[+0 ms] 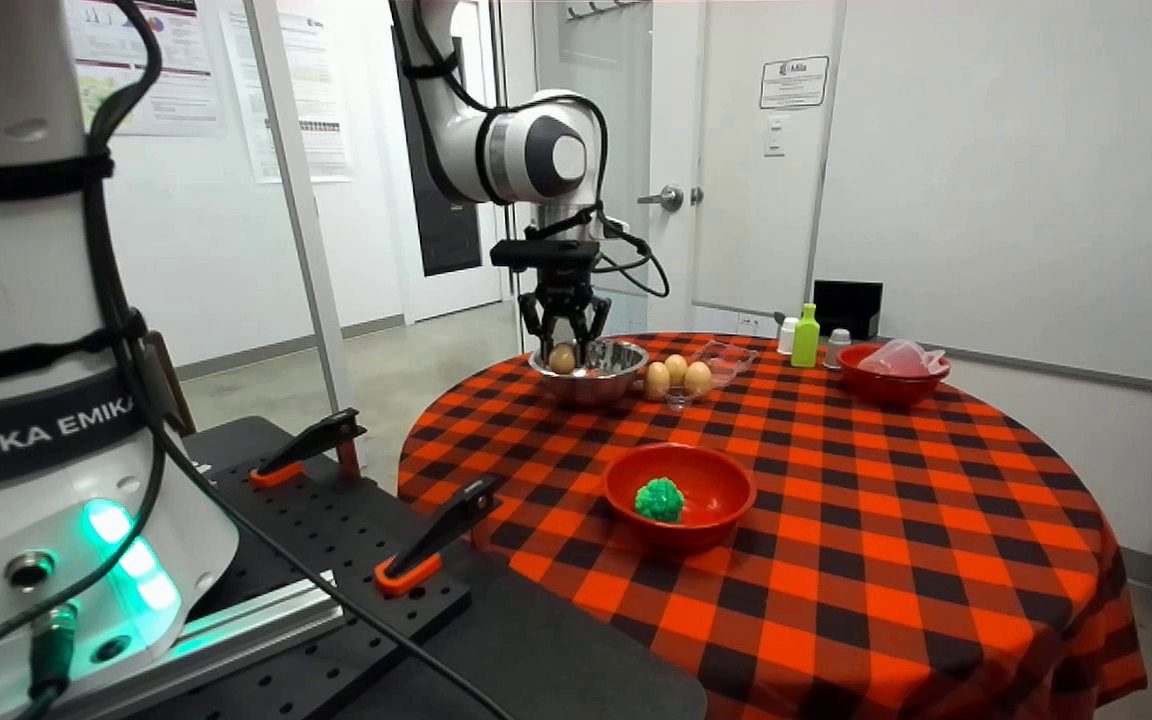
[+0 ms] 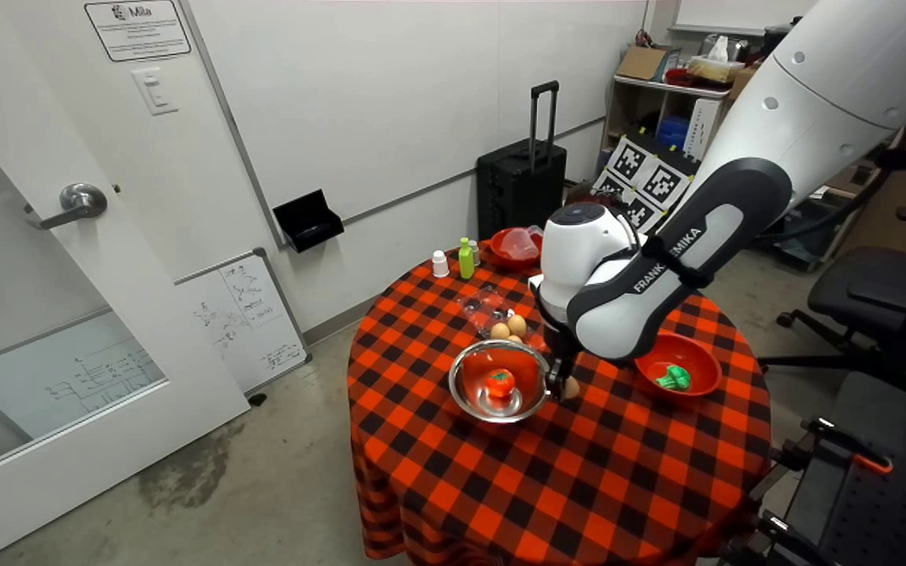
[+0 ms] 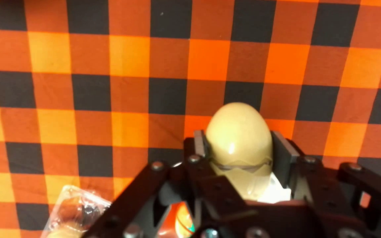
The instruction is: Put the egg in the silver bowl
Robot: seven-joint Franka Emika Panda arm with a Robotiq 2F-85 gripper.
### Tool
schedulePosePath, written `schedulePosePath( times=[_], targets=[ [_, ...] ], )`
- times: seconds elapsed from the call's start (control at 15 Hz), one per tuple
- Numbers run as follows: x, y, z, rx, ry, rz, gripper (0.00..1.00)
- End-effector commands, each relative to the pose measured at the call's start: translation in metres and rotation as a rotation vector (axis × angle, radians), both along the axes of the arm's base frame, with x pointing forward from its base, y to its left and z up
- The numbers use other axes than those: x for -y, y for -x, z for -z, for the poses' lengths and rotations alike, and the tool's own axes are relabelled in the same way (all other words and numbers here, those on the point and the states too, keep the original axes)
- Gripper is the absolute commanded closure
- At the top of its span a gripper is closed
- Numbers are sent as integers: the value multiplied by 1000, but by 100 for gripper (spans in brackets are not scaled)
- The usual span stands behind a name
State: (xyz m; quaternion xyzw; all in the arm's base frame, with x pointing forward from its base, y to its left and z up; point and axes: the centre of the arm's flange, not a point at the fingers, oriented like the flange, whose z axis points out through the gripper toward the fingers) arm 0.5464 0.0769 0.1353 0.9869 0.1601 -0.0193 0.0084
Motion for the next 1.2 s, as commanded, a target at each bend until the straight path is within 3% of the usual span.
schedulePosePath(
  times=[0.0, 0.53, 1.13],
  targets=[
    [-15, -37, -2, -10, 28, -43, 77],
    [-54, -101, 18, -8, 43, -142, 77],
    [-67, -129, 65, -69, 32, -196, 77]
  ],
)
